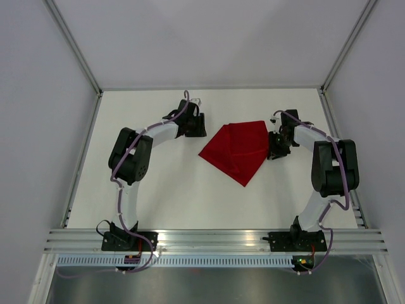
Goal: Fold the napkin, place the utensils inside, and roll it up
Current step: Fold the napkin
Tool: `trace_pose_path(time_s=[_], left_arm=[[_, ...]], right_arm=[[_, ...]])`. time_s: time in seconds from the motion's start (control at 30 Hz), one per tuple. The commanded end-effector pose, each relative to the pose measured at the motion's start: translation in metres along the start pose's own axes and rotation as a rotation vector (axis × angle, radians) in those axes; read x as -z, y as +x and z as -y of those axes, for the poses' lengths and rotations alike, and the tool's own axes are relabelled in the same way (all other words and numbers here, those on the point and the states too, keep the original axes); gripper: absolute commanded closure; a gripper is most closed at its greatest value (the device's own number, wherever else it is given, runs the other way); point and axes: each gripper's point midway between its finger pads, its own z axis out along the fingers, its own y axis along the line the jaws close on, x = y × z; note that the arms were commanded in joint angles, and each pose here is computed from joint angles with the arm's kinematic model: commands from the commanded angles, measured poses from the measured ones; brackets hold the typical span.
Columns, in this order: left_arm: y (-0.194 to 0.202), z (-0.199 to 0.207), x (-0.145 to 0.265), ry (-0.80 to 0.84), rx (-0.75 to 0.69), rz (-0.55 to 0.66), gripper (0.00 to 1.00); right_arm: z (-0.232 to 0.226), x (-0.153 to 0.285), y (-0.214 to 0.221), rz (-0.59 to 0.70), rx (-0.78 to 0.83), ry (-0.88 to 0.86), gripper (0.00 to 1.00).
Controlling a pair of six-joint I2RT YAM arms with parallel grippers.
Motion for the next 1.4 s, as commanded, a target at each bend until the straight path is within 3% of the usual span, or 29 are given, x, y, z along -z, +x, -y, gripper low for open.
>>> trace_pose_path(time_s=[0.0,0.4,0.8,1.17,1.37], left_arm=[[-0.005,0.002,0.002,-0.014,0.065,0.002,0.49],[0.043,-0.002,0.014,-0.022,0.189,-0.025,0.52],[0.089,-0.008,0.039,-0.063,0.255,-0.032,0.52],[0.071,-0.01,0.071,-0.062,0.225,0.041,0.48],[0.031,-0.008,0.098,-0.079,0.178,0.129,0.45]], right_arm=[[0.001,-0.015,0.006,-0.044,-0.031,-0.009,0.69],[0.0,-0.041,-0.029,-0.05,0.01,-0.017,0.7],[-0.041,-0.062,-0.067,-0.038,0.075,-0.064,0.7],[-0.051,-0.061,-0.087,-0.005,0.062,-0.051,0.7],[-0.042,-0.019,-0.107,0.107,0.088,-0.021,0.66]])
